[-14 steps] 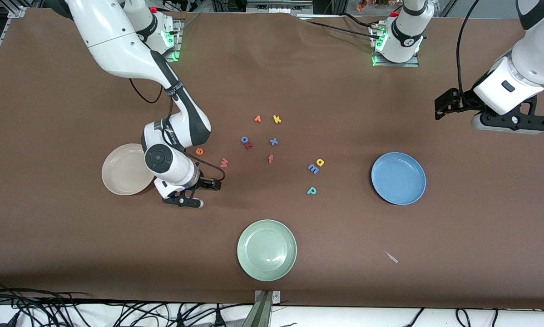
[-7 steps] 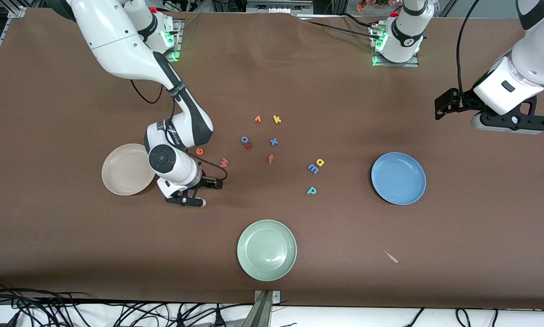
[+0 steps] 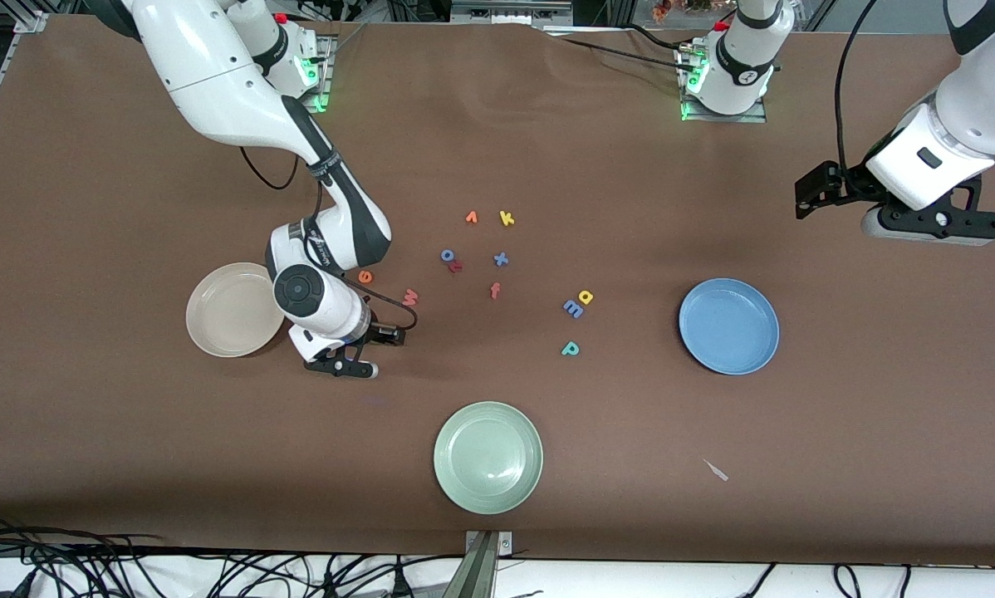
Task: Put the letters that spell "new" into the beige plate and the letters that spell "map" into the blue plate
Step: 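Lower the right gripper and grasp the green letter, then place the green letter on the beige plate while the left gripper reaches out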
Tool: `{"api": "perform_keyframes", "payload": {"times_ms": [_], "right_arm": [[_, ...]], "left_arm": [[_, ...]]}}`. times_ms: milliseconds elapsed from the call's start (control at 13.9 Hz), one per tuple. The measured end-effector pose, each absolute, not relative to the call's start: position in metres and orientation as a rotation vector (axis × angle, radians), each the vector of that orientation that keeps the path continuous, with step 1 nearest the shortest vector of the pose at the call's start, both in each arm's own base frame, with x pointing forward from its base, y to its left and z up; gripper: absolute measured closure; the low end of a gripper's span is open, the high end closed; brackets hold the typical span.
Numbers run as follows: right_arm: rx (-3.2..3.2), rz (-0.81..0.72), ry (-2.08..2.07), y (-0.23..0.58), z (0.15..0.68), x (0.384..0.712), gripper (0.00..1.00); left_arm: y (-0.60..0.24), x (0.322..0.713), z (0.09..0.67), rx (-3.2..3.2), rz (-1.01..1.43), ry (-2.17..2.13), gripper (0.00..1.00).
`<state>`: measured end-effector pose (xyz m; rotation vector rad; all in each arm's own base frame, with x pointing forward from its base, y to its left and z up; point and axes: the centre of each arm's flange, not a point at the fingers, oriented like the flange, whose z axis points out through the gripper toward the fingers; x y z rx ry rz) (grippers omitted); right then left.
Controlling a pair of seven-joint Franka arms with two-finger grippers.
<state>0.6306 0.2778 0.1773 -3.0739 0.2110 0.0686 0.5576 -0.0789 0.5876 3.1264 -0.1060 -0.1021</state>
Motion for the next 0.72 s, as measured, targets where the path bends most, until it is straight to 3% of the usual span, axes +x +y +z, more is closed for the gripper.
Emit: {"api": "perform_keyframes", "payload": {"times_ms": [144, 288, 720], "right_arm": [[-3.075, 0.065, 0.219, 0.2760, 0.1774, 0.6317, 0.55], [-3.071, 0.056, 0.227, 0.2767, 0.1815, 0.6330, 0.73], [-3.078, 0.074, 0.240, 0.2707, 0.1803, 0.6352, 0.73]], "left_arm": [[-0.0789, 0.5576, 0.5875, 3.126, -0.102, -0.106, 0.00], [-0.0789, 0.5576, 0.5875, 3.126, -0.103, -0.106, 0.00], [-0.0791, 0.5575, 0.5875, 3.126, -0.103, -0.107, 0.00]]}}
